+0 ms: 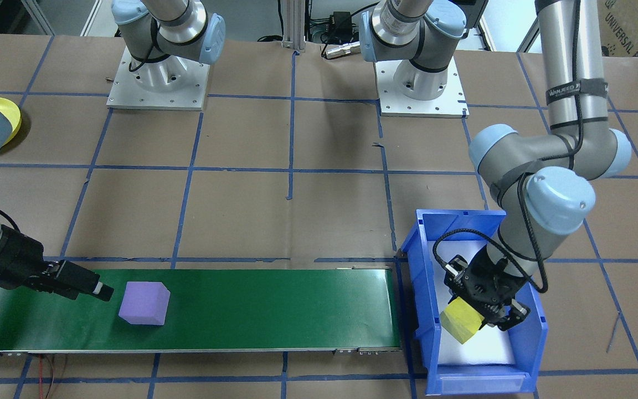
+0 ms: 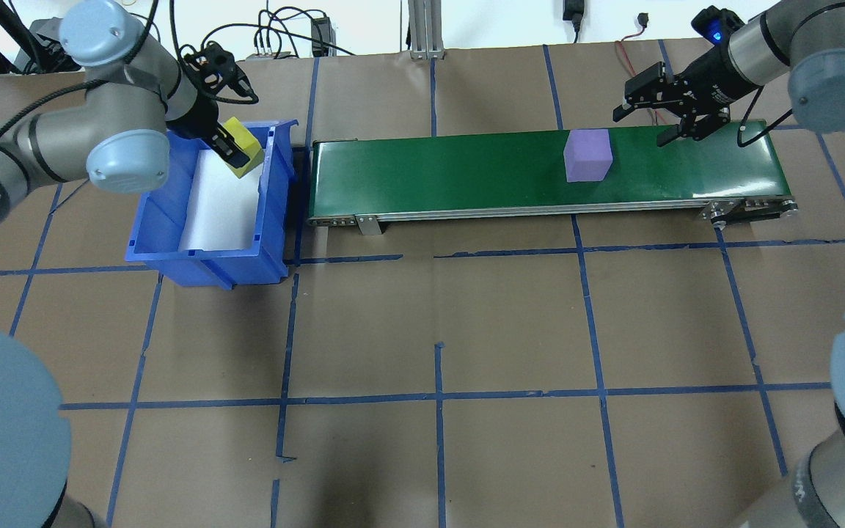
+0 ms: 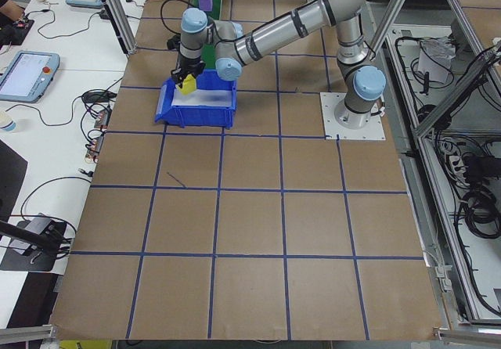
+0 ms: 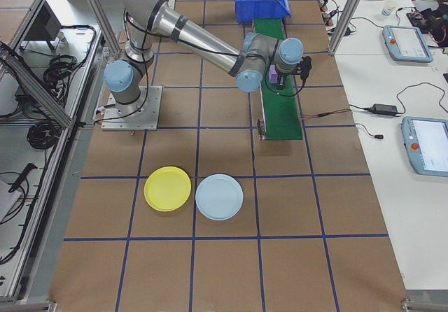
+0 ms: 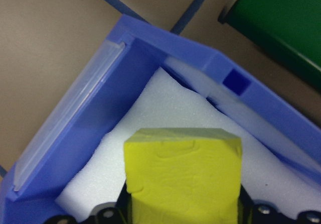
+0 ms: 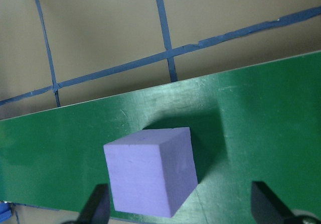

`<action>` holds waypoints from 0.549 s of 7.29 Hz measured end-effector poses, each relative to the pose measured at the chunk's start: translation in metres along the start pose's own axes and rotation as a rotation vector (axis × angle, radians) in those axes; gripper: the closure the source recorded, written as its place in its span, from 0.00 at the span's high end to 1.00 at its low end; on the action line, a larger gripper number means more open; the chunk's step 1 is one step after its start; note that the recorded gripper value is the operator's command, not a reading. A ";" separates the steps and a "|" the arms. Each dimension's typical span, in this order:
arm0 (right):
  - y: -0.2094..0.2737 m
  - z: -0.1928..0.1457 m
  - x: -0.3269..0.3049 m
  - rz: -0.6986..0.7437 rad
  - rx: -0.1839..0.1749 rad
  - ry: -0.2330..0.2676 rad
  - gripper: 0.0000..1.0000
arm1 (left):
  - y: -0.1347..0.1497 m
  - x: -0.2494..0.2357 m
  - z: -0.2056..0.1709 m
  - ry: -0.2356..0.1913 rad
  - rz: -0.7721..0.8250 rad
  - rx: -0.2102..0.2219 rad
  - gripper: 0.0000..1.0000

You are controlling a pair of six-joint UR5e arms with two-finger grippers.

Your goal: Move block left to right into plate

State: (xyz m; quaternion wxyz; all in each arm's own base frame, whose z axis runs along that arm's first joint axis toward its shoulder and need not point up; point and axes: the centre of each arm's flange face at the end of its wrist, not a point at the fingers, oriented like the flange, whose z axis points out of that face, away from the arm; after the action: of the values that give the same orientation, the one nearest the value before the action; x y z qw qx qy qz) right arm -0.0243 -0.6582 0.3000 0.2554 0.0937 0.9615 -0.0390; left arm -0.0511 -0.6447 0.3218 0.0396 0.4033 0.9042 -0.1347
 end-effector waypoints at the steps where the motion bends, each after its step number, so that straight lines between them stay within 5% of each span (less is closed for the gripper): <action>1: 0.000 0.001 0.000 -0.002 0.003 0.001 1.00 | -0.004 0.010 -0.037 -0.011 -0.032 0.011 0.40; 4: -0.003 0.012 0.008 -0.007 0.004 0.011 1.00 | -0.054 0.073 -0.066 0.008 -0.178 0.045 0.40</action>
State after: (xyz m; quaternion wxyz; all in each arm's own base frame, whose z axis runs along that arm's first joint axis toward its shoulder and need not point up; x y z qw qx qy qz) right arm -0.0263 -0.6614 0.2860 0.2499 0.0909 0.9631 -0.0415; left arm -0.1373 -0.6081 0.3838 0.0149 0.3227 0.9333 -0.1566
